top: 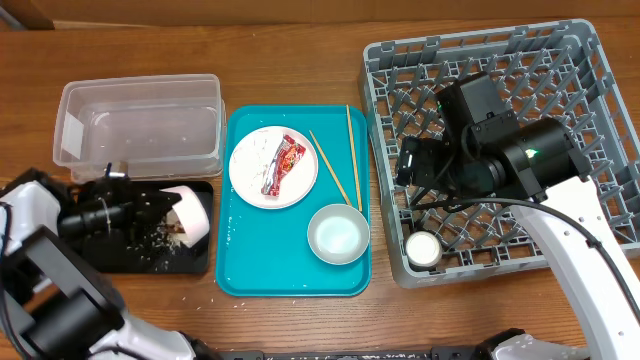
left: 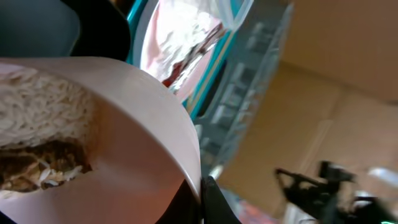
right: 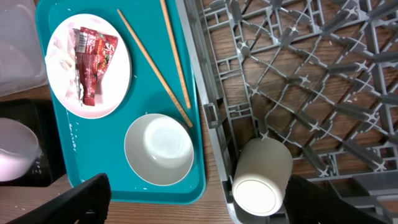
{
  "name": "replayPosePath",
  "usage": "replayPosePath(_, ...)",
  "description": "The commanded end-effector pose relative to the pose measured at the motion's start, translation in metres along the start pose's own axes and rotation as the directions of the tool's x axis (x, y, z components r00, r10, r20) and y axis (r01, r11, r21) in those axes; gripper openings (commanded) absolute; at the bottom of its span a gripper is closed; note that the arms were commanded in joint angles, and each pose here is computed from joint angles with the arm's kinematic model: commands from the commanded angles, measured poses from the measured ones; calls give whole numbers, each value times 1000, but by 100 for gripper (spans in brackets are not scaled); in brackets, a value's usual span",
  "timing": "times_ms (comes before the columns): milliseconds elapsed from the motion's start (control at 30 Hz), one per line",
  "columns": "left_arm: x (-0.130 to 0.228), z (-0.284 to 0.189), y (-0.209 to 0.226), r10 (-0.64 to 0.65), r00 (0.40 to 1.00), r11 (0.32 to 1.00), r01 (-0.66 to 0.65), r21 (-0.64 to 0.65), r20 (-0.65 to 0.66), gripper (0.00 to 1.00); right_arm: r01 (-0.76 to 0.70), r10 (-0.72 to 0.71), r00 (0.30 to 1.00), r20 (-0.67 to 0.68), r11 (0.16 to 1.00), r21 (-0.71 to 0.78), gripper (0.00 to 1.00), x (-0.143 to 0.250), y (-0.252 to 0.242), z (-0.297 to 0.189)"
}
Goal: Sort waste into correct bins and load items into the dishwasher
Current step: 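Tip the bowl over the black tray to dump the rice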
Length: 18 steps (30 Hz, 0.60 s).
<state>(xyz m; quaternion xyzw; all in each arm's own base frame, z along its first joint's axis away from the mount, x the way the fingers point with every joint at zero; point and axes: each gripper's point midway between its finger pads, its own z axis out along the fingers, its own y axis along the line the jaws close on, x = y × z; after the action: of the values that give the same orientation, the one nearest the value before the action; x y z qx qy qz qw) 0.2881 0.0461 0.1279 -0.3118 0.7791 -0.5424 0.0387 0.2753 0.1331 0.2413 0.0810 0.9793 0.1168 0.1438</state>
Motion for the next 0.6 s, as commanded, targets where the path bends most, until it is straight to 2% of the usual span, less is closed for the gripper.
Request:
replayPosePath(0,-18,-9,-26,-11,998,965,-6,263,63,4,2,-1,999,35,1000,-26,91,-4,4,-12)
replayPosePath(33,-19,-13,-29,-76,995,950,55,307,58,4,2,-1,999,33,1000,-24,91,-4,3,-12)
replayPosePath(233,-17,-27,-35,-171,983,922,137,361,62,4,2,-1,1000,29,1000,-21,91,-3,3,-12)
replayPosePath(433,-18,-33,-34,-171,982,921,131,368,79,3,1,-1,1000,24,1000,-18,91,-1,2,-12)
replayPosePath(500,-12,-32,-36,-208,977,916,177,359,48,4,1,0,1000,23,1000,-18,91,-1,2,-12)
replayPosePath(567,-21,-35,-39,-105,987,924,53,379,119,4,1,0,1000,23,1000,-17,92,-1,2,-12)
